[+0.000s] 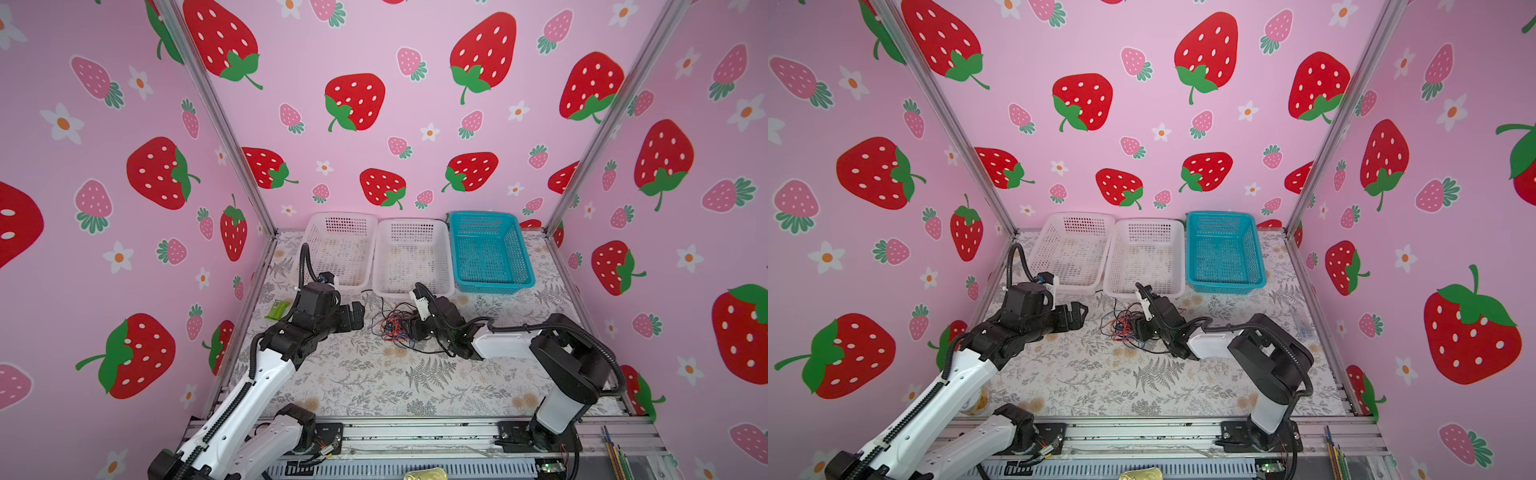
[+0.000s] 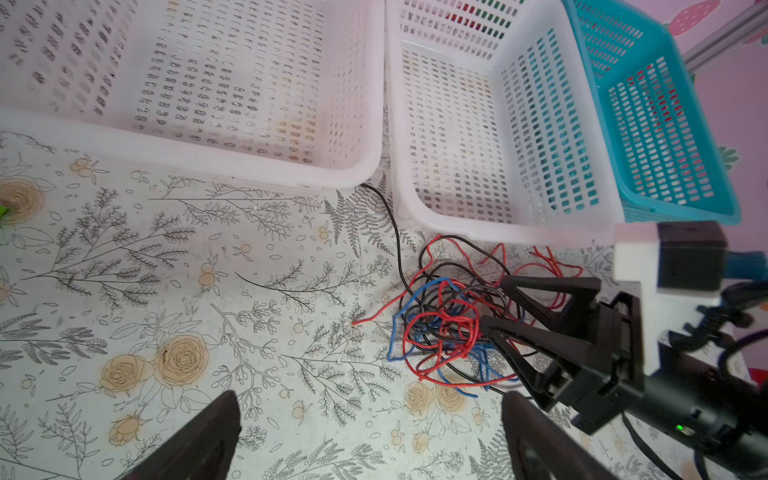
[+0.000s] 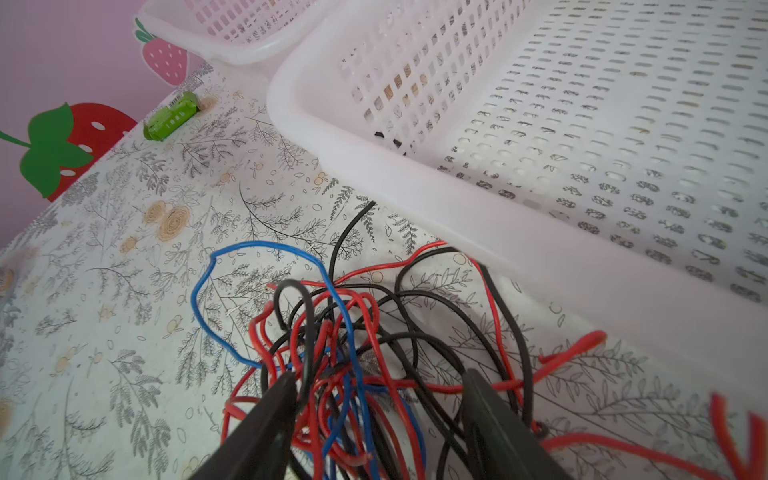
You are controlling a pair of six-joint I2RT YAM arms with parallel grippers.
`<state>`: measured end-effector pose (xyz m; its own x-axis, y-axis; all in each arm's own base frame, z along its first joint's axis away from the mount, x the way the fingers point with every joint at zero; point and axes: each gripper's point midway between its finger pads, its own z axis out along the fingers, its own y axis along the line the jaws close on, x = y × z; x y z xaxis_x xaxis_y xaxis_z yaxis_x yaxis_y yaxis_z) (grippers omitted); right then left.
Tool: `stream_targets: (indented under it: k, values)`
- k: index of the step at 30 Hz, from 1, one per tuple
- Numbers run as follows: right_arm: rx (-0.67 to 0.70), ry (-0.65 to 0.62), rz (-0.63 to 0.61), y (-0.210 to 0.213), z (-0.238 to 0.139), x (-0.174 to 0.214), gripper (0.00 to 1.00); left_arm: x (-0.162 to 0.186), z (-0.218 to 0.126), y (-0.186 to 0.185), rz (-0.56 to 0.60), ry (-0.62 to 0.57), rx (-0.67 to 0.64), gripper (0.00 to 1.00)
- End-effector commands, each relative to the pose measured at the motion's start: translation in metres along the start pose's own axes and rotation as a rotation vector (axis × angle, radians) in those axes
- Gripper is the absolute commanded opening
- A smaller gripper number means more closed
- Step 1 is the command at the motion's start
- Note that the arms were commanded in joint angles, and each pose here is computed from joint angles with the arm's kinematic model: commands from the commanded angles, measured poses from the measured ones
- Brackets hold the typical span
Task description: Untangle the cables
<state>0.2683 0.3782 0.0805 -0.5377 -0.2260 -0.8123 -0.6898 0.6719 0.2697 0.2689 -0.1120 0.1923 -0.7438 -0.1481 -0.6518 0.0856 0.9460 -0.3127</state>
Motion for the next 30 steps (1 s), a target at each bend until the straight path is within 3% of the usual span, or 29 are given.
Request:
stream_targets:
  k: [1, 4, 11, 18, 24, 30]
  values:
    - [0.018, 0.043, -0.008, 0.004, 0.006, 0.014, 0.60, 0.013, -0.004, -0.003, -0.039, 0.029, 0.009, 0.99]
    - [0.005, 0.042, -0.009, 0.007, 0.005, 0.014, 0.44, 0.028, 0.001, -0.002, -0.092, 0.060, 0.022, 0.99]
    - [-0.083, 0.021, -0.006, 0.024, -0.006, 0.010, 0.26, 0.049, 0.018, -0.001, -0.203, 0.101, 0.046, 0.98]
    - [-0.162, -0.028, -0.043, 0.039, -0.027, 0.000, 0.10, 0.060, 0.033, -0.004, -0.238, 0.148, 0.065, 0.98]
    - [-0.200, -0.080, -0.070, 0.047, -0.045, -0.011, 0.00, 0.066, 0.040, -0.019, -0.282, 0.160, 0.169, 0.98]
    - [-0.249, -0.118, -0.080, 0.056, -0.060, -0.018, 0.00, 0.071, 0.038, -0.037, -0.317, 0.136, 0.314, 0.98]
